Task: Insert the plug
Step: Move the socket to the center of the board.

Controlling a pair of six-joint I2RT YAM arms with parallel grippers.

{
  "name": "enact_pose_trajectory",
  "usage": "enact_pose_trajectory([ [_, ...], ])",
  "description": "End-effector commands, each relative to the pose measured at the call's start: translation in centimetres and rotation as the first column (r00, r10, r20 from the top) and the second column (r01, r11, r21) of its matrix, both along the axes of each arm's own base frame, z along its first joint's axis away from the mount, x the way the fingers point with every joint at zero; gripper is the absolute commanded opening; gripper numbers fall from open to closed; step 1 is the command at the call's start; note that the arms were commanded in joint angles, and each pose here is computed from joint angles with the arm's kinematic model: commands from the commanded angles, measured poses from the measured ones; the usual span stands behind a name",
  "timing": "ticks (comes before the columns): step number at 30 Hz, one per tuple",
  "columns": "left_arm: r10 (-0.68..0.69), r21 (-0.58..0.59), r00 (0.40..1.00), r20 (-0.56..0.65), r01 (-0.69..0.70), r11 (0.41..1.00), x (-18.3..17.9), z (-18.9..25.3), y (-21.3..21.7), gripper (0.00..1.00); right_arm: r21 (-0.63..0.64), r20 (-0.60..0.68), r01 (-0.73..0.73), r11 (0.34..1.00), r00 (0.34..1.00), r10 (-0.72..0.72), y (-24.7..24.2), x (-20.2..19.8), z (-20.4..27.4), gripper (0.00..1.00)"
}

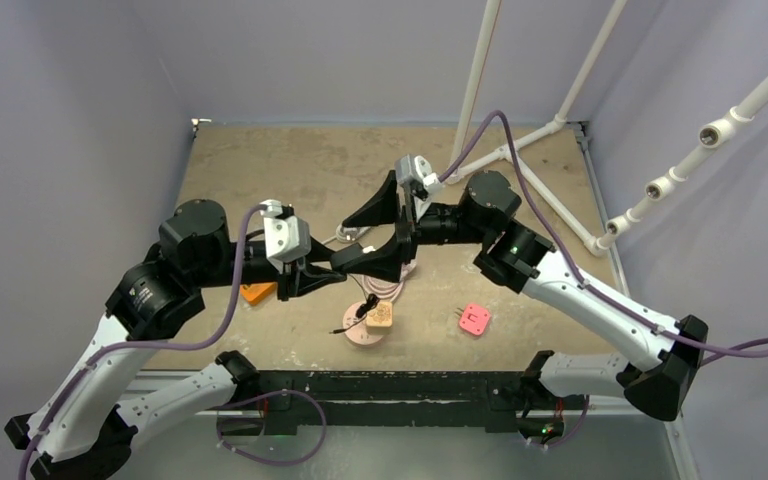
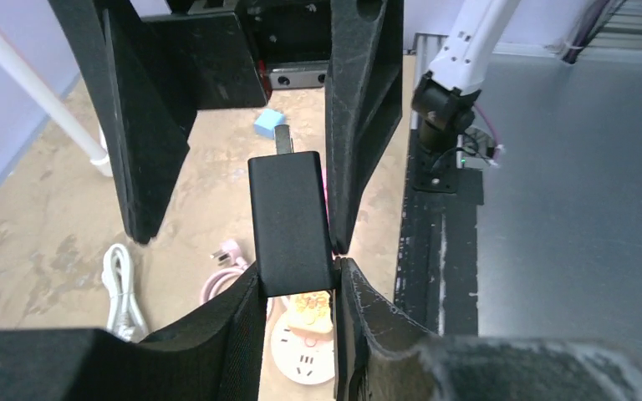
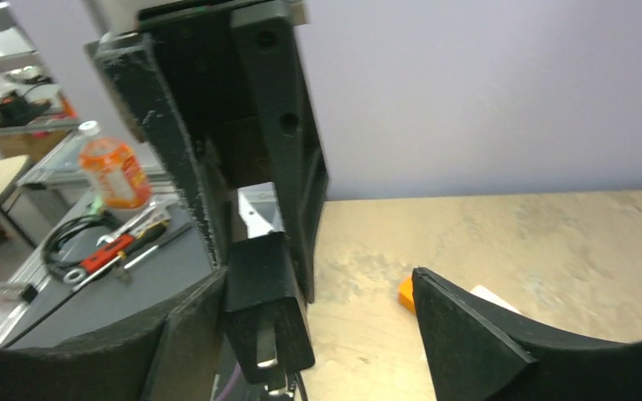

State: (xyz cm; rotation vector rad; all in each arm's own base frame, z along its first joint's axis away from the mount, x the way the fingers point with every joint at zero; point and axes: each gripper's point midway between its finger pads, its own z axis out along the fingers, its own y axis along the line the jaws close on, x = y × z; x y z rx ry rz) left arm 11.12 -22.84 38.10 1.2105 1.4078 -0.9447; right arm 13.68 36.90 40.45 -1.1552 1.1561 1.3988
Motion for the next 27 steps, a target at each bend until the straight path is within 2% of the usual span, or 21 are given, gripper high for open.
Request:
enact_pose_trajectory([
  [1,0.031,0.019,0.996,0.083,-0.033,0.999,0.4,0.4,0.8,0.00,0.063,0.039,0.217,0.974,0.975,-0.220,-2.8,3.3,4.1,0.84],
  [4,0.017,0.065,0.993,0.115,-0.024,0.998,0.5,-0.4,1.1,0.00,0.049,0.064,0.220,0.974,0.973,-0.223,-3.4,3.3,5.1,0.86],
  [9,-0.029,0.178,0.992,0.124,0.006,0.984,0.8,-2.5,1.4,0.00,-0.130,0.034,0.167,0.977,0.986,-0.164,-2.0,3.9,2.1,0.78],
  [13,-0.035,0.203,0.992,0.120,0.010,0.979,1.0,-3.1,1.4,0.00,-0.223,0.011,0.158,0.962,0.987,-0.160,-1.6,4.5,-0.5,0.72],
  [19,-0.056,0.248,0.992,0.116,0.026,0.968,1.1,-4.2,1.5,0.00,-0.286,0.012,0.117,0.951,0.993,-0.119,-1.1,3.5,-3.0,0.67],
  [27,-0.063,0.308,0.995,0.082,0.035,0.951,1.8,-5.6,1.3,0.00,-0.320,0.005,0.083,0.944,0.996,-0.086,-0.7,2.0,-4.1,0.67],
])
